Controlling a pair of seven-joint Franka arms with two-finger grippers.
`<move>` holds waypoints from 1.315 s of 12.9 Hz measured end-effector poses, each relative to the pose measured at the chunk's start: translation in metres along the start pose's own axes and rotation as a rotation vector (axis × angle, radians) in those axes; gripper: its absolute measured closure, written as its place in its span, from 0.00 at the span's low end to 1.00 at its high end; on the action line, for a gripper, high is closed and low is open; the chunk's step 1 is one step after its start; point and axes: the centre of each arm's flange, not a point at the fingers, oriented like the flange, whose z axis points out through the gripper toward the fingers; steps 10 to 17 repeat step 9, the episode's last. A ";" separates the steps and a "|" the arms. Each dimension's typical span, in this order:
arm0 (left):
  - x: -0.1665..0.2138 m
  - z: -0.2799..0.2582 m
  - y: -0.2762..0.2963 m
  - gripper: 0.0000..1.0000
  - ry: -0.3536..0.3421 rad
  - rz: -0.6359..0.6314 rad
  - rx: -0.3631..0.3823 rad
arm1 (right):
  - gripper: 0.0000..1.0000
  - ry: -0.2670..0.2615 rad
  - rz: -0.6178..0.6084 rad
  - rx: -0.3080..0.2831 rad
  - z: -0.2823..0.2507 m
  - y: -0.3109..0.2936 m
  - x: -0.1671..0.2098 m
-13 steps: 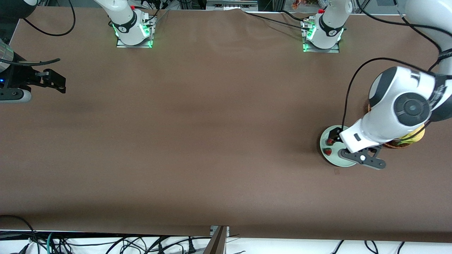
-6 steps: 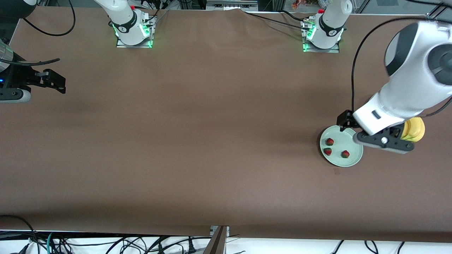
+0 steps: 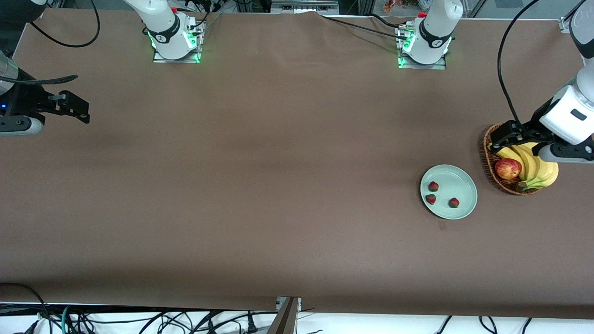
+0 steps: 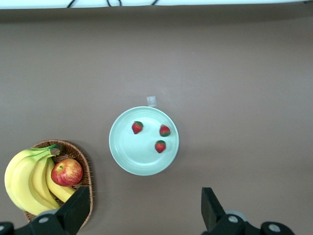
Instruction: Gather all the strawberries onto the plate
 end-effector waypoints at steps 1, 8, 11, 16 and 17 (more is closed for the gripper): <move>-0.010 0.008 -0.007 0.00 0.003 -0.011 -0.002 | 0.00 0.000 0.003 0.004 0.000 0.001 0.000; -0.025 0.012 -0.002 0.00 0.007 -0.002 -0.006 | 0.00 0.000 0.011 0.009 0.000 0.005 0.000; -0.025 0.012 -0.001 0.00 0.008 -0.001 -0.007 | 0.00 0.000 0.011 0.009 0.000 0.005 0.000; -0.025 0.012 -0.001 0.00 0.008 -0.001 -0.007 | 0.00 0.000 0.011 0.009 0.000 0.005 0.000; -0.025 0.012 -0.001 0.00 0.008 -0.001 -0.007 | 0.00 0.000 0.011 0.009 0.000 0.005 0.000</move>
